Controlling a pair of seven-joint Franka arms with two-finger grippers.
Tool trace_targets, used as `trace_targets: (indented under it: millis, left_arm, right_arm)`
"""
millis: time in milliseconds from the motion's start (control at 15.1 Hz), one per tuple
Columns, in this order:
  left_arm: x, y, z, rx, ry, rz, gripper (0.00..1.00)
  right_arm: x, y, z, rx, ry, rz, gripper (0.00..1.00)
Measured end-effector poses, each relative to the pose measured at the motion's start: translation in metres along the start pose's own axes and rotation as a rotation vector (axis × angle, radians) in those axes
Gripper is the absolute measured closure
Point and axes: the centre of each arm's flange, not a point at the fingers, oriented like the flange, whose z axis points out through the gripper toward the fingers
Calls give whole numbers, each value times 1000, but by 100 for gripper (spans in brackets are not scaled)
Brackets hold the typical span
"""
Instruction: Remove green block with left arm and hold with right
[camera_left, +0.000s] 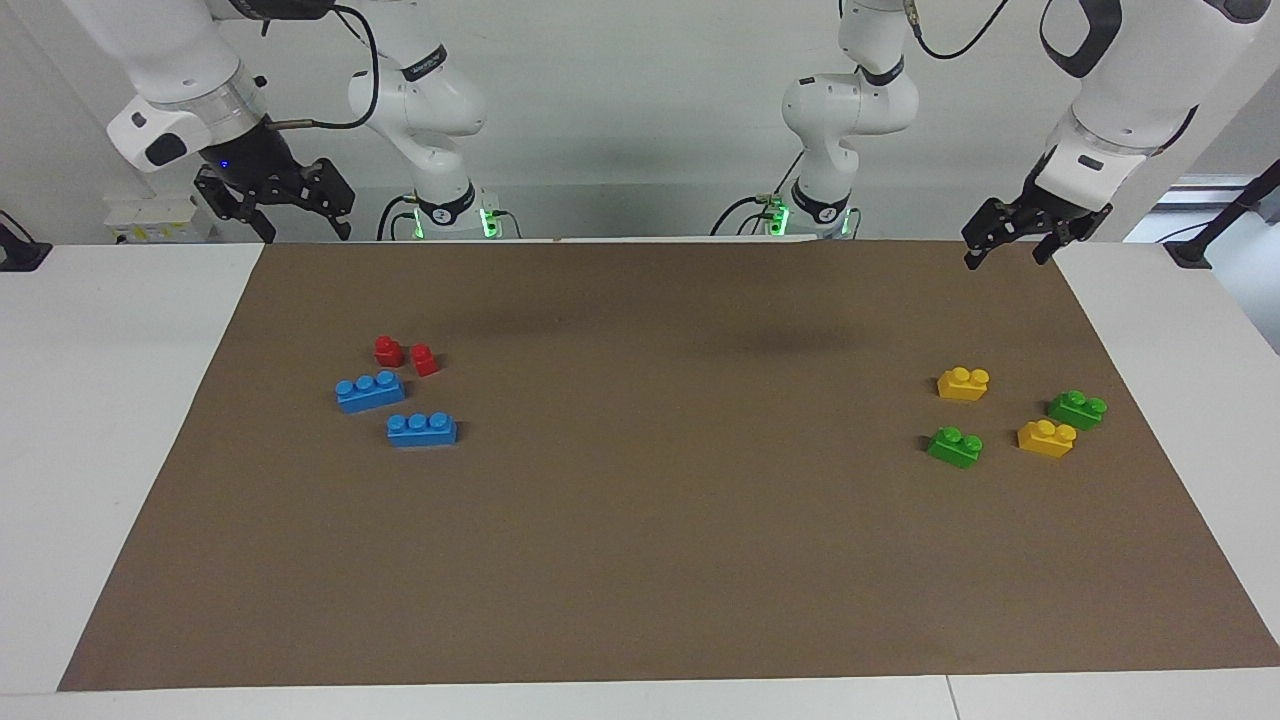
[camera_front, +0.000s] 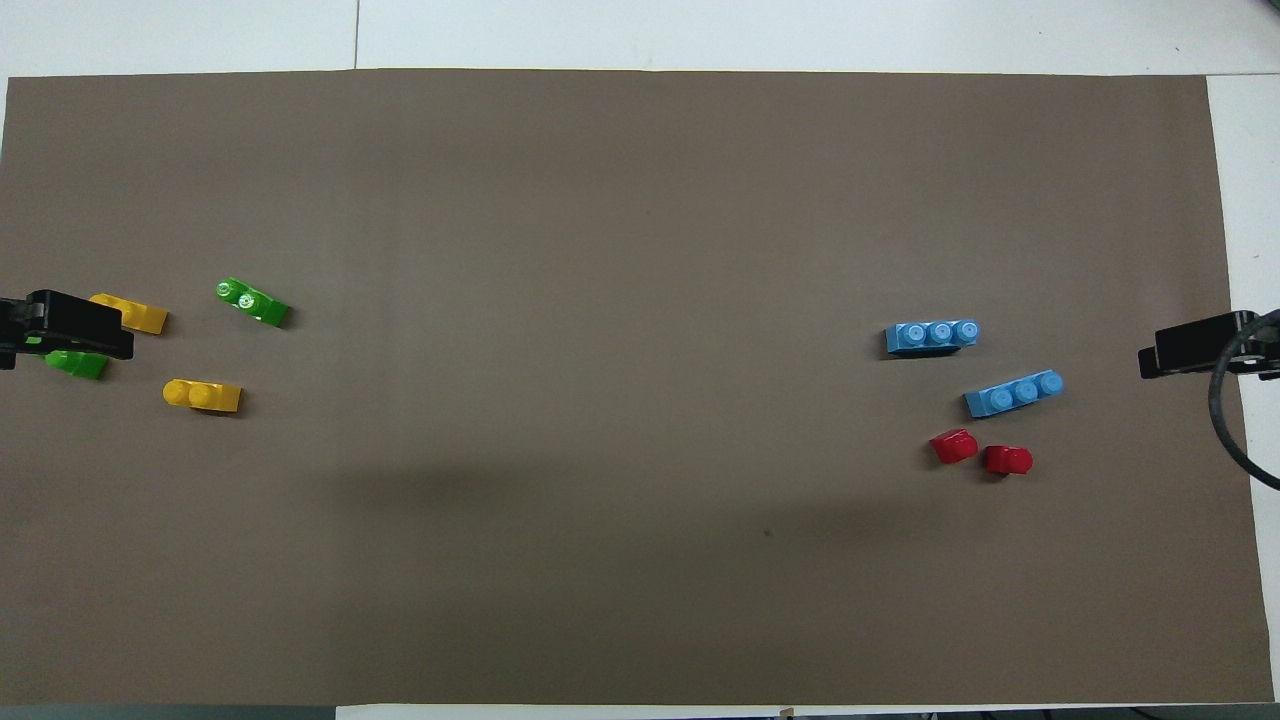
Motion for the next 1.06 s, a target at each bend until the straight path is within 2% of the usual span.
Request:
trace_targets:
  millis: [597, 1062]
  left_arm:
    - [0, 4, -7, -18, 15, 60, 0]
    - [0, 4, -7, -18, 12, 61, 0]
  right_arm:
    - [13, 5, 16, -15, -31, 3, 0]
    - [14, 7, 13, -35, -19, 4, 0]
